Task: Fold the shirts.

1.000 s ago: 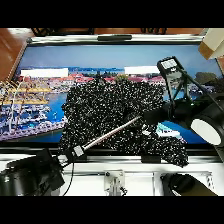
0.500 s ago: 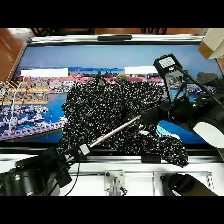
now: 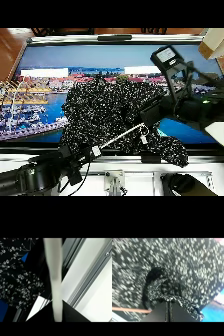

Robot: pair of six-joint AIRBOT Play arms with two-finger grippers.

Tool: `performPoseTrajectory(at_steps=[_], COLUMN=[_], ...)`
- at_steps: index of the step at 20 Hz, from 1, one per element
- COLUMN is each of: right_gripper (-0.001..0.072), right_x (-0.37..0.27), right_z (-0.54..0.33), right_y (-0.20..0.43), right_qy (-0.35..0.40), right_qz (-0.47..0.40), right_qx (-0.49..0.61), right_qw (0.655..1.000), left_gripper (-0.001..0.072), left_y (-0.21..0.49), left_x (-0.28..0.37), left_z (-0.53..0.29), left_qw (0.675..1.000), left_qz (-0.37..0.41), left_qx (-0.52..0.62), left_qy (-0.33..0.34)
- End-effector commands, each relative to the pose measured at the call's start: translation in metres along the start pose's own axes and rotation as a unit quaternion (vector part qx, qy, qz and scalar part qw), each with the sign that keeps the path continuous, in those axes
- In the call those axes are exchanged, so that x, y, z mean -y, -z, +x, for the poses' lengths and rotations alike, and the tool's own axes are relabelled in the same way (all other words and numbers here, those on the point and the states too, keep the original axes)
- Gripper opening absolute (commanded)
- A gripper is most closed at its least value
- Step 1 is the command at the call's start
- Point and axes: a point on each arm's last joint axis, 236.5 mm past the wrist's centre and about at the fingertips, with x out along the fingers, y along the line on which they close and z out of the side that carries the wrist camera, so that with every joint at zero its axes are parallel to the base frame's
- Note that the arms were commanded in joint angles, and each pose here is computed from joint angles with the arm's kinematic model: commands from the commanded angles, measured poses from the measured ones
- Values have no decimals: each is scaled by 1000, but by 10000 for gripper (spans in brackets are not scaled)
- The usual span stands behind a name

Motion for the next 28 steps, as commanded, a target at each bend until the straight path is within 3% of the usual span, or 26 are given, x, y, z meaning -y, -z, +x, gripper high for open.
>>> performPoseTrajectory(at_steps=[1, 4, 11, 17, 28], right_gripper=[58, 59, 59, 59, 58], right_x=[-8, -26, -27, -38, -62], right_z=[-20, -29, -29, -30, -37], right_y=[-19, -23, -12, -6, -27], right_qy=[-22, -63, -65, -88, -140], right_qz=[-4, 1, 1, 6, 19], right_qx=[34, 39, 17, 2, 45], right_qw=[999, 997, 998, 996, 989], left_gripper=[45, 46, 46, 46, 46], left_y=[-30, -53, -60, -87, -72], left_x=[15, 31, 48, -9, -29], left_z=[10, 24, 35, 16, 33], left_qw=[998, 996, 988, 982, 991], left_qz=[-10, -16, -70, -122, -71], left_qx=[41, 61, 46, 86, 37], left_qy=[41, 71, 128, 112, 107])
